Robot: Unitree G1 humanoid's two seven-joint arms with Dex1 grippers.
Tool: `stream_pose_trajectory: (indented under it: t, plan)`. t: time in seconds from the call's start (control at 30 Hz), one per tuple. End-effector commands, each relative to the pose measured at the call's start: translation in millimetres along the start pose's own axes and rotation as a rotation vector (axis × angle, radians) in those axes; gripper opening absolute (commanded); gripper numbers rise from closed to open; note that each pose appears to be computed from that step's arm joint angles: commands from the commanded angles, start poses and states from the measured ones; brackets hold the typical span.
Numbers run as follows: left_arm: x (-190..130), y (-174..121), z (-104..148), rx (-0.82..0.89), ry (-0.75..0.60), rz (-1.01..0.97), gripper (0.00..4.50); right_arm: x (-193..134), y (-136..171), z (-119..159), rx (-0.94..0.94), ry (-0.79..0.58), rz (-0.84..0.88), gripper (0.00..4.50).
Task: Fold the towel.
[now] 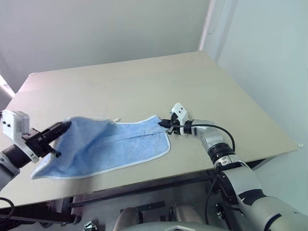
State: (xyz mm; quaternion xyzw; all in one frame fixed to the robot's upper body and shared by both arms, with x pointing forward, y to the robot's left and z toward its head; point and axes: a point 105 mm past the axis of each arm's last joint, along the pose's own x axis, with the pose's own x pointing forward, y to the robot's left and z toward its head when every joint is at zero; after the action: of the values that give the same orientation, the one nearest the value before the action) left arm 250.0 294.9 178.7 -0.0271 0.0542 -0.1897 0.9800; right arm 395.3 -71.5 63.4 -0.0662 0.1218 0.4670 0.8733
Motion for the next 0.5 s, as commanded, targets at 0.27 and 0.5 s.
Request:
stream_pose_trajectory:
  t: [0.27,0.5]
  plan:
    - [3.3,69.7,10.8,0.017,-0.110,0.322,0.04,0.1,-33.1,47.1,0.060,-0.161,-0.169,0.00]
    - [20.4,105.3,4.4,0.019,-0.136,0.453,0.04,-1.7,-48.8,58.8,0.013,-0.167,-0.282,0.00]
